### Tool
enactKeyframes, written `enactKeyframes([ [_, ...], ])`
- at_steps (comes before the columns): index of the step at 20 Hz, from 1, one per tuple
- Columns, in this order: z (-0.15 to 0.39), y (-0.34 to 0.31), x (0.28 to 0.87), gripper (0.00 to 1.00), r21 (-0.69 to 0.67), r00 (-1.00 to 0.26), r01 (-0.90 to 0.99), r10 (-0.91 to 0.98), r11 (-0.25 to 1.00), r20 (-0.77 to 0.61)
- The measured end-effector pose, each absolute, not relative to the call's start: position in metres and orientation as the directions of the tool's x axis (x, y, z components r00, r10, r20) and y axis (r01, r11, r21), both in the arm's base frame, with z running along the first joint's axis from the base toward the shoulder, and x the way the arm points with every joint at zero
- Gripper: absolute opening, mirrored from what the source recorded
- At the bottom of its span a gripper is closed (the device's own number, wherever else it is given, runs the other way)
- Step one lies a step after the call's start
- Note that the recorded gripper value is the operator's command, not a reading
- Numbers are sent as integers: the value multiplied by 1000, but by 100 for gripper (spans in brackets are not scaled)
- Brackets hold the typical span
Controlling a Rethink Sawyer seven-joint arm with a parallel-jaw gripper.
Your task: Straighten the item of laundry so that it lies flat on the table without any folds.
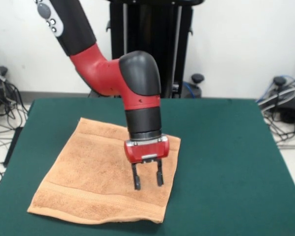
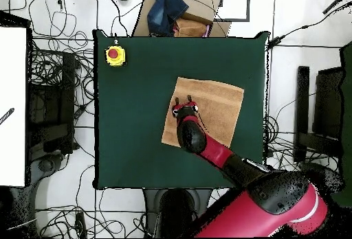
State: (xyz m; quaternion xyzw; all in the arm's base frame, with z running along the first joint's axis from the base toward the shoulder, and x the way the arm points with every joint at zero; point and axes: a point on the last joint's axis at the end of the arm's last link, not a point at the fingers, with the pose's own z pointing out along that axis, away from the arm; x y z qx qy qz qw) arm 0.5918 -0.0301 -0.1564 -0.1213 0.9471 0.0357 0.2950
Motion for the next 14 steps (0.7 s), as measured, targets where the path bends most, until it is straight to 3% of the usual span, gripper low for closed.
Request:
enactKeyframes([
  [14,-183,-30,577,100,-63,-741,-261,-242,963,-626],
])
